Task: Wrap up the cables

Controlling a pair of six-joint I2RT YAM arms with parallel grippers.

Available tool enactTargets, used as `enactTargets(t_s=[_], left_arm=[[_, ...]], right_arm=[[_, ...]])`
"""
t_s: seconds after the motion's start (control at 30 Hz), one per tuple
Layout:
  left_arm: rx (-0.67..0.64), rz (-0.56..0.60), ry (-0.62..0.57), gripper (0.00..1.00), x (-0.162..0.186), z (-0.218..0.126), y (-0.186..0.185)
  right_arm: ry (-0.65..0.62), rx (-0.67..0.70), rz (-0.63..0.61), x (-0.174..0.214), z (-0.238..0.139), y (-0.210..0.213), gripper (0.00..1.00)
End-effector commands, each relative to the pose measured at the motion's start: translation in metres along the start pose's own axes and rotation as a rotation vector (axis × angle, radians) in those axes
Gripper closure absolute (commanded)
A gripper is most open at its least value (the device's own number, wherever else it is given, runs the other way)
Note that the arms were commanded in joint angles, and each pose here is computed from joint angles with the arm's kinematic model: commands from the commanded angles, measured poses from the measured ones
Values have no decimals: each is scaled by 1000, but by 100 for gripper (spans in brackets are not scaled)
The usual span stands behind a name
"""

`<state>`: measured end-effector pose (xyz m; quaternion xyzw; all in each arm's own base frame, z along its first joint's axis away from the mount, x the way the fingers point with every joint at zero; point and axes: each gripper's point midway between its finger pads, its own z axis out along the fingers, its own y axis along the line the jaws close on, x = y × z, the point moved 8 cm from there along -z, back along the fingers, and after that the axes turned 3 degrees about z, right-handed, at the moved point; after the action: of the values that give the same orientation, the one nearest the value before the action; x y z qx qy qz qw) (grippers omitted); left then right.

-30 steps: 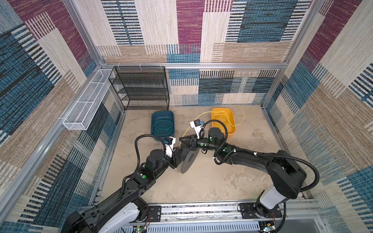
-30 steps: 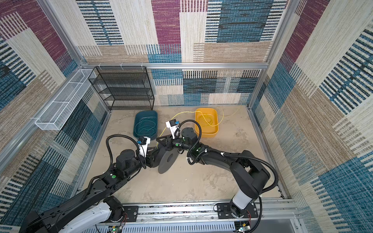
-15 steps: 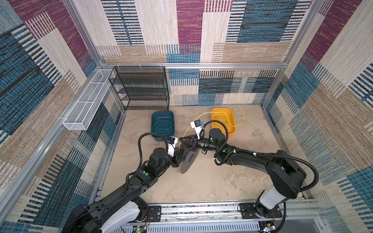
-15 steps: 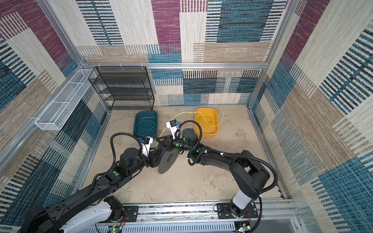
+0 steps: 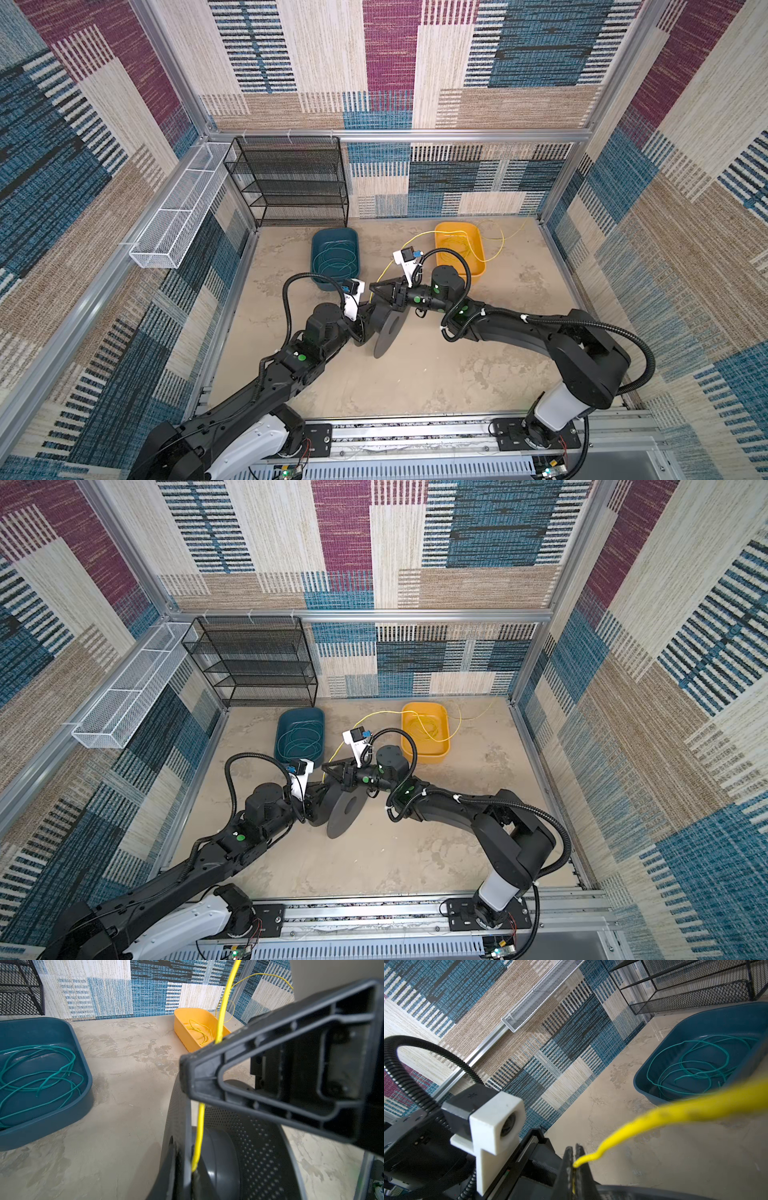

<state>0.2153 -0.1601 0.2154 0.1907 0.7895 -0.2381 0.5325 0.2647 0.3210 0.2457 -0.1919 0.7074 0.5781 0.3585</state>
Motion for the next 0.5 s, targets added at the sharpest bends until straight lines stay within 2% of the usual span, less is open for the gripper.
enactTargets(t_s=[0.0, 0.07, 0.3, 0.4, 0.47], left_arm=[[33, -17, -28, 95, -3, 0, -3], [36, -16, -25, 100, -1, 1, -3], [13, -24, -27, 100, -4, -4, -1], [-66, -33, 5, 100, -15, -7, 3], [-123, -44, 31, 100, -22, -11, 7]], right_arm=[[135, 74, 97, 28, 0, -18, 100], [135, 71, 99, 29, -1, -18, 100], [134, 58, 107, 30, -2, -17, 98], [124, 65, 93, 25, -4, -12, 83], [113, 74, 80, 19, -7, -7, 66]])
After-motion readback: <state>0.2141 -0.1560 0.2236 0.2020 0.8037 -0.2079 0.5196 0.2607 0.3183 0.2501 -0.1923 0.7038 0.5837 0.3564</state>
